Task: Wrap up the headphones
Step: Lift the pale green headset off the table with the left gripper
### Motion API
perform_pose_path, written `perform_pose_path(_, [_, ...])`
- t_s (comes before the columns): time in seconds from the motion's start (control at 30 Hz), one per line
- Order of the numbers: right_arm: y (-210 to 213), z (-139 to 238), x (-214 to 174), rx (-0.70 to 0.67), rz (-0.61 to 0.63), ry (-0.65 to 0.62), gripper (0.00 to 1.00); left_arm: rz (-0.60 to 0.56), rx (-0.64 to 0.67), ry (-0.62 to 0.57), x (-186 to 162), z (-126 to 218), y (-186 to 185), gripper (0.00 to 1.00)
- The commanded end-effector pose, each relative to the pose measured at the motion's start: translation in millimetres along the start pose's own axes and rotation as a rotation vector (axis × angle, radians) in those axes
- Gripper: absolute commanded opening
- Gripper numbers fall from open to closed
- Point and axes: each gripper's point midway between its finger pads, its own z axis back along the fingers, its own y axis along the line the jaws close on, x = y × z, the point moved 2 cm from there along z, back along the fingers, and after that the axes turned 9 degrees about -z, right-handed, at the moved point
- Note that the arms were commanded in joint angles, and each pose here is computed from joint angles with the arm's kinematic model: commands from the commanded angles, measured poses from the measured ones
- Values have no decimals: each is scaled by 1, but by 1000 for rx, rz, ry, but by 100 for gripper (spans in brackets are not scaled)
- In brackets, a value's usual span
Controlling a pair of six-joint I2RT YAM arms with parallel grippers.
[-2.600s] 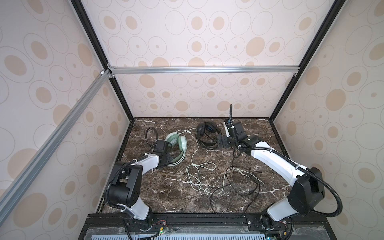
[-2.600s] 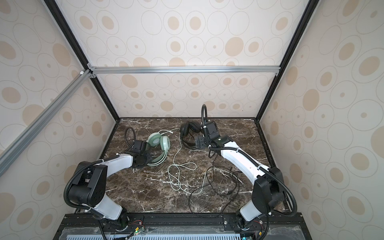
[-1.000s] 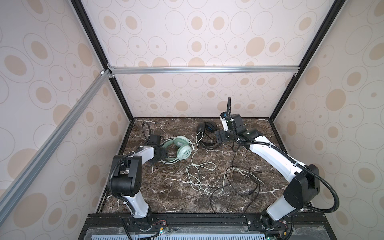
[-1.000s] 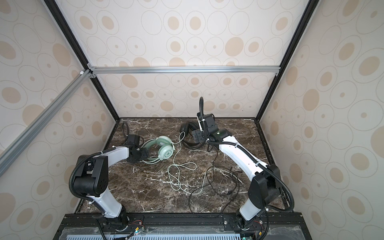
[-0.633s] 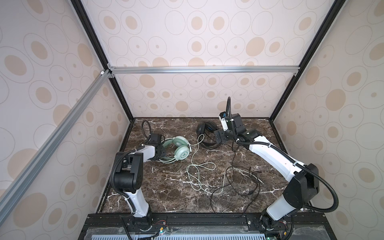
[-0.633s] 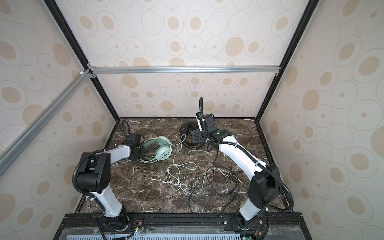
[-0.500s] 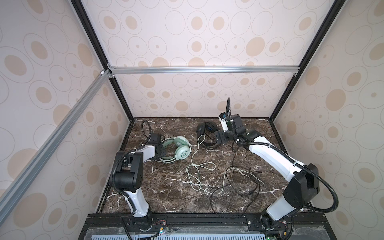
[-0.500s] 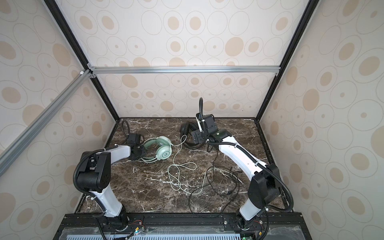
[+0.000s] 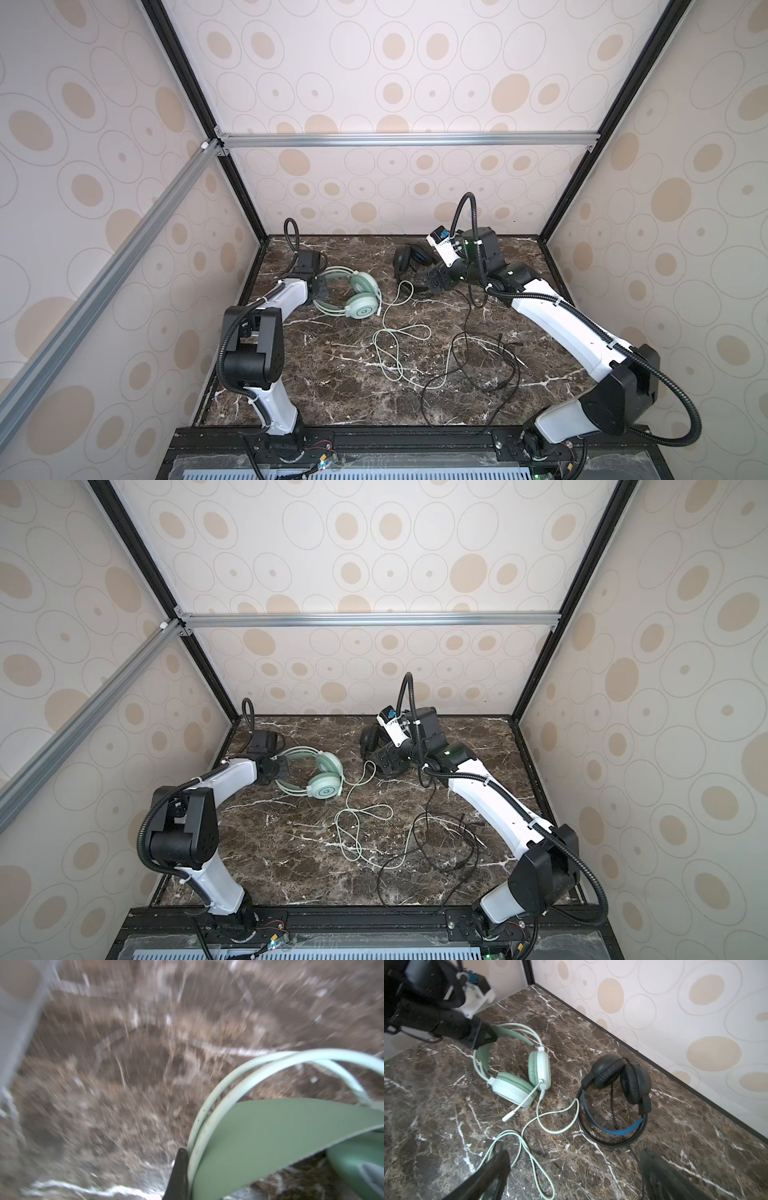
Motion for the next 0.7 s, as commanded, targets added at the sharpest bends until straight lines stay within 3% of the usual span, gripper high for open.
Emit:
perform_pose_path(0.0, [21, 13, 11, 114, 58, -33, 100, -67, -44, -122, 49, 49, 2, 0])
perform_pose_path(0.33, [42, 13, 16, 271, 30, -48, 100, -57, -117, -255, 82, 121, 3, 0])
perform_pose_path(0.67, [44, -19, -9, 334, -77, -5, 98, -40, -154, -313, 105, 150, 1, 0])
